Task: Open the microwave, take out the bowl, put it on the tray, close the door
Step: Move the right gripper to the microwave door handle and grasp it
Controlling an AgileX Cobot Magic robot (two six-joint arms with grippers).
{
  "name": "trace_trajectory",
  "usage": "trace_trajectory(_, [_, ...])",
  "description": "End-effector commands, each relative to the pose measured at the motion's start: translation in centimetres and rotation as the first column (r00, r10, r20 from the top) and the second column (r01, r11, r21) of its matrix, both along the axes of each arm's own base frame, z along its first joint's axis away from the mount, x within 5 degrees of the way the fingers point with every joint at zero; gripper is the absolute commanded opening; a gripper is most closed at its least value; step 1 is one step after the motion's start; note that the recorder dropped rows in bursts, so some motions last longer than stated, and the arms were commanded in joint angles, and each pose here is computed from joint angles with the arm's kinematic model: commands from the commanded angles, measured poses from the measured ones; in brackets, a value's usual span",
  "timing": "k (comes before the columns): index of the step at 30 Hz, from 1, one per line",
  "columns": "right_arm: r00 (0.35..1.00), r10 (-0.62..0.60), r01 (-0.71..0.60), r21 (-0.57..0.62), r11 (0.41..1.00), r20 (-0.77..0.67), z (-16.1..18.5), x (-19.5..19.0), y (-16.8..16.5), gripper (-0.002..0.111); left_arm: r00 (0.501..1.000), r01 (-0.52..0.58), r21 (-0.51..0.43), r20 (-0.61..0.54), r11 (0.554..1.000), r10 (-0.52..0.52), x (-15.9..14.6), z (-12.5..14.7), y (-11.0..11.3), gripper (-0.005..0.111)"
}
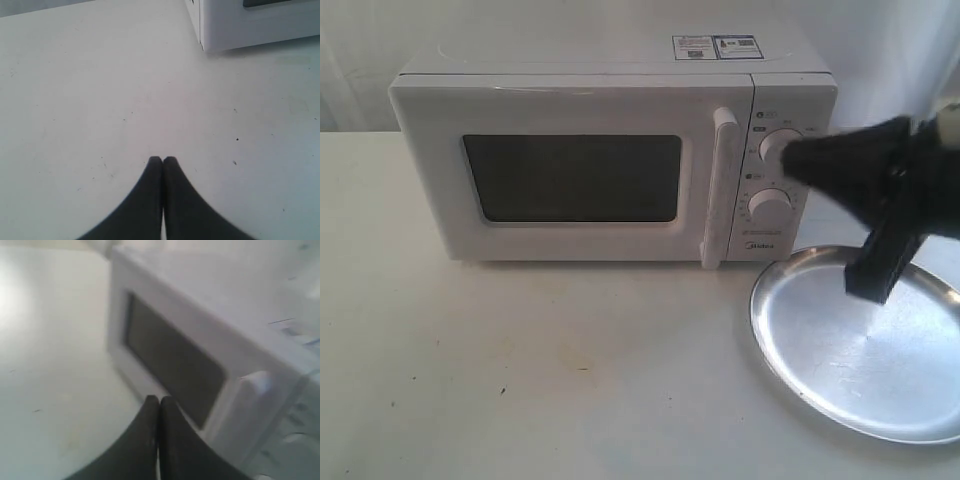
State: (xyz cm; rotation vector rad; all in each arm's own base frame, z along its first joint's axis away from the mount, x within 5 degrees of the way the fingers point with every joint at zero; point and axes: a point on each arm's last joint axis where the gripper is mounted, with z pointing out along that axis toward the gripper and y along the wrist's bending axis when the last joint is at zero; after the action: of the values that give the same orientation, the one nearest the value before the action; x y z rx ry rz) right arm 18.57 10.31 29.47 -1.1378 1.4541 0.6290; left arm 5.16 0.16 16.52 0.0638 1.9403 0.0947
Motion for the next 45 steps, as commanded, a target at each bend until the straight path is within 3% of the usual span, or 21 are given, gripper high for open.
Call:
trace_trajectory(1, [0.955, 0.295, -0.295, 0.020, 0.955, -0.013, -2.9, 2.1, 1.5, 0.000, 1.000, 0.003, -0.009, 0.004, 1.000, -0.003, 0.0, 0.1, 0.0, 0.000])
trace_trajectory(5, [0.959, 0.282, -0.280, 0.060, 0.958, -0.010, -5.5, 5.0, 1.6, 0.000, 1.000, 0.003, -0.009, 0.004, 1.000, -0.003, 0.0, 0.1, 0.0, 0.000])
trace_trajectory(12, [0.994, 0.081, -0.065, 0.200, 0.978, -0.071, -7.8, 8.4, 0.2, 0.000, 1.000, 0.003, -0.009, 0.004, 1.000, -0.003, 0.0, 0.1, 0.0, 0.000])
trace_trajectory(18, [0.993, -0.115, 0.115, 0.086, 0.990, -0.007, -9.0, 10.3, -0.7, 0.000, 1.000, 0.003, -0.009, 0.004, 1.000, -0.003, 0.0, 0.1, 0.0, 0.000])
trace_trajectory(20, [0.983, -0.184, 0.186, 0.134, 0.973, -0.021, -8.8, 10.9, -1.0, 0.002, 1.000, 0.003, -0.009, 0.004, 1.000, -0.003, 0.0, 0.1, 0.0, 0.000])
trace_trajectory(26, [0.993, -0.115, 0.113, 0.173, 0.978, -0.001, -9.0, 10.5, 0.0, 0.018, 1.000, 0.003, -0.009, 0.004, 1.000, -0.003, 0.0, 0.1, 0.0, 0.000])
trace_trajectory(35, [0.998, -0.068, 0.069, 0.118, 0.991, -0.012, -11.8, 10.8, 1.6, 0.063, 1.000, 0.003, -0.009, 0.004, 1.000, -0.003, 0.0, 0.1, 0.0, 0.000])
trace_trajectory(45, [1.000, -0.012, 0.012, 0.109, 0.994, 0.003, -13.9, 12.9, 4.7, 0.065, 1.000, 0.003, -0.009, 0.004, 1.000, -0.003, 0.0, 0.1, 0.0, 0.000])
